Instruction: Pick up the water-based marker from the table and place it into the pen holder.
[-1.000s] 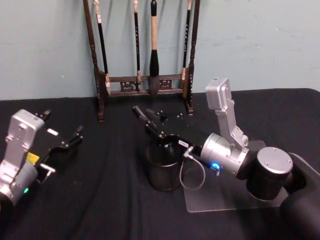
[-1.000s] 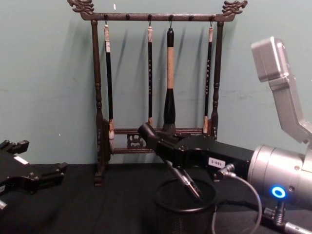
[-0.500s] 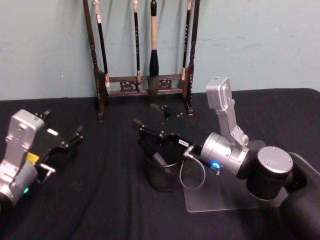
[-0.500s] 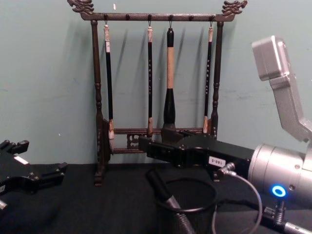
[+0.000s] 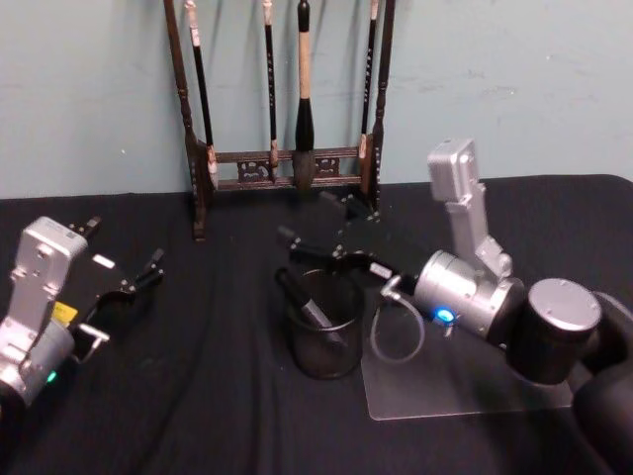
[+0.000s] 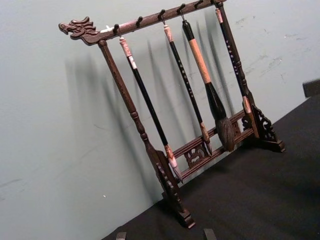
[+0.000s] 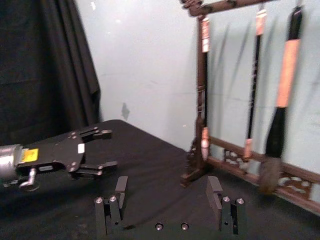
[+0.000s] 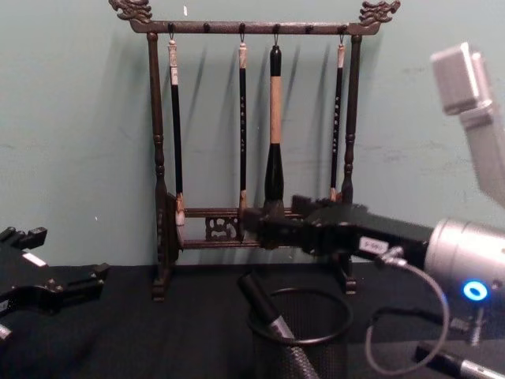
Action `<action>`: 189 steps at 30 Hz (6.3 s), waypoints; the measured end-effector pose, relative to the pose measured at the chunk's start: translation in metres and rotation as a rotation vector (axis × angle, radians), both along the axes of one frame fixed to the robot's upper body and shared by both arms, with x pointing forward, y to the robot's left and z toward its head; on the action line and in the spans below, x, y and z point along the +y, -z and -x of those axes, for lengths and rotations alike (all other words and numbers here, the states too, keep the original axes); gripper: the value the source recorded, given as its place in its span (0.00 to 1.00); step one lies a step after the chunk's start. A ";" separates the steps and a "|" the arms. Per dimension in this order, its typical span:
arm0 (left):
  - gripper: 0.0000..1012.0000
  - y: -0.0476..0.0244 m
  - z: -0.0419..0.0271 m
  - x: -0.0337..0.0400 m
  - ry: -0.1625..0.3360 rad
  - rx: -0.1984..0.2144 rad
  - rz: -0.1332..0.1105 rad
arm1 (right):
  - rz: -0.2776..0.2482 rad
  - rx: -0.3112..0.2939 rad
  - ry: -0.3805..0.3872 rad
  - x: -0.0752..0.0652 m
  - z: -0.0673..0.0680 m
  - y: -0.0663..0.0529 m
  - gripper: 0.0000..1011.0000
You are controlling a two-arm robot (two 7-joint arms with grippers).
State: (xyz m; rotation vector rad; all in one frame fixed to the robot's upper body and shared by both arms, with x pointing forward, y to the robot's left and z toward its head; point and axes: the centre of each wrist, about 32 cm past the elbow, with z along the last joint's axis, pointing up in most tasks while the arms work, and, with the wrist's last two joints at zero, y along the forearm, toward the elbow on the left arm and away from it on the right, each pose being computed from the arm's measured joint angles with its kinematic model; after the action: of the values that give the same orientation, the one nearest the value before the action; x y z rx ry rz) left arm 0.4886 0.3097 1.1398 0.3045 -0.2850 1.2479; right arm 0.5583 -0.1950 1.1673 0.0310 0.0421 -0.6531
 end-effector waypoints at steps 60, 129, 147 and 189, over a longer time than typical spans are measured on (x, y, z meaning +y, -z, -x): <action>0.99 0.0000 0.0000 0.0000 0.000 0.000 0.000 | 0.604 0.364 0.023 -0.115 -0.039 -0.036 0.99; 0.99 0.0000 0.0000 0.0000 0.000 0.000 0.000 | 0.637 0.385 0.004 -0.116 -0.039 -0.028 0.24; 0.99 0.0000 0.0000 0.0000 0.000 0.000 0.000 | 0.380 0.158 0.028 -0.109 -0.023 -0.037 0.24; 0.99 0.0000 0.0000 0.0000 0.000 0.000 0.000 | -0.075 -0.051 -0.132 0.000 -0.021 0.011 0.24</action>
State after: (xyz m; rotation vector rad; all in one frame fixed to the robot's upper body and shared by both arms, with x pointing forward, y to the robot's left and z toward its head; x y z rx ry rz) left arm 0.4886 0.3097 1.1398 0.3045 -0.2850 1.2479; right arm 0.5796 -0.1953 1.1559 0.1162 0.0188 -0.5183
